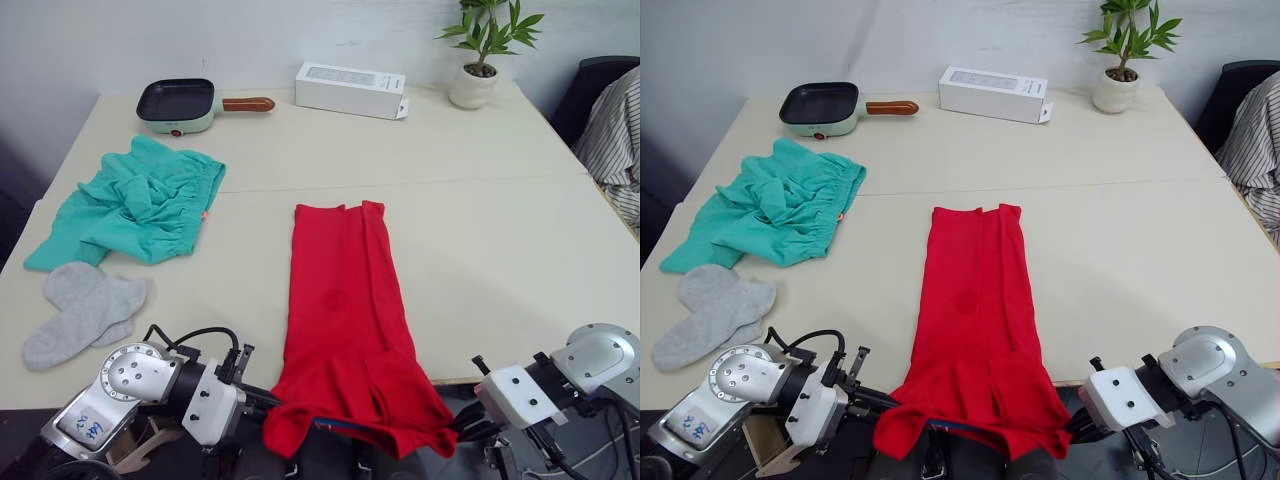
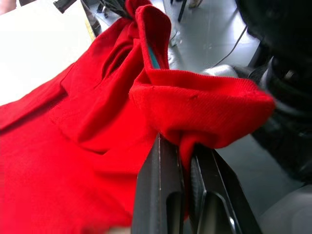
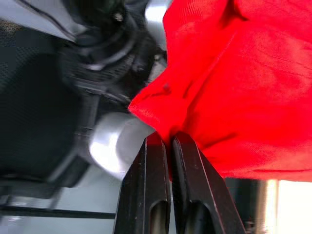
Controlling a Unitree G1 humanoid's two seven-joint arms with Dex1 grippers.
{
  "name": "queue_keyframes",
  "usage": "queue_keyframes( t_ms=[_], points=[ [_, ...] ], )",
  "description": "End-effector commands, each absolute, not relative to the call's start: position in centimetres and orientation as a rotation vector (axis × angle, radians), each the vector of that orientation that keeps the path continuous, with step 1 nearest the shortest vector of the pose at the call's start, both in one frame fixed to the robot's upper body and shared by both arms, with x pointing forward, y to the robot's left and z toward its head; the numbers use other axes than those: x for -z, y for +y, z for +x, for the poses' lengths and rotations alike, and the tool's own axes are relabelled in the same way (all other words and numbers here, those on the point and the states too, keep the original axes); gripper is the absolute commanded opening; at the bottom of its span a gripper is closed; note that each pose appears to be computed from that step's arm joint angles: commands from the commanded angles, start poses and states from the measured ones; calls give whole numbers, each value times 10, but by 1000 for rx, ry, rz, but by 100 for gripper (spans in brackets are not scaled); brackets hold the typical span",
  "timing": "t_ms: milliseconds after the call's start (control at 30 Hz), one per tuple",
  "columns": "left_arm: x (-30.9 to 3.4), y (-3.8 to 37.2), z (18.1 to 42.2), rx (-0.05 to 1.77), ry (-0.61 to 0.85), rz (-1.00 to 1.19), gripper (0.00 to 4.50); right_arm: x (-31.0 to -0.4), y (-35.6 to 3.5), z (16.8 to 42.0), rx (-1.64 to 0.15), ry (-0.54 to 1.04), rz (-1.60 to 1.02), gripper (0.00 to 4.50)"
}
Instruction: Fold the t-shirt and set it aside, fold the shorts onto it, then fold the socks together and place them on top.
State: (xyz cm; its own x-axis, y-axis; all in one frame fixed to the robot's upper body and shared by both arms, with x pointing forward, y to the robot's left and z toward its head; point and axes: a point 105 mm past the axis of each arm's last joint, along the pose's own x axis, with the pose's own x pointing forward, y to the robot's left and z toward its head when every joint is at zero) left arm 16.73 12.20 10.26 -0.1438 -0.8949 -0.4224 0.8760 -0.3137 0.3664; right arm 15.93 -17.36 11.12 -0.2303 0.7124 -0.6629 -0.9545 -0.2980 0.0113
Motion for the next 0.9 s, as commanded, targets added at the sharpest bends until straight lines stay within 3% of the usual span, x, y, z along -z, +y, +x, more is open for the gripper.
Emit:
queue_keyframes(
  t_ms=[33,167,367,567,700,900],
  points=[
    [-115,129,169,1761,4,665,2,-121,-177,163,-1751,527,-638,0],
    [-139,135,193,1700,32,603,2,-142,-178,187,-1633,459,-596,0],
    [-179,144,257,1574,62,458,2,-182,-180,256,-1399,293,-559,0],
    [-204,137,340,1398,33,324,2,-191,-176,331,-1224,182,-541,0],
    [-205,130,380,1320,45,282,2,-187,-178,377,-1084,159,-560,0],
    [-190,120,400,1284,65,317,2,-189,-179,406,-993,127,-552,0]
  ],
)
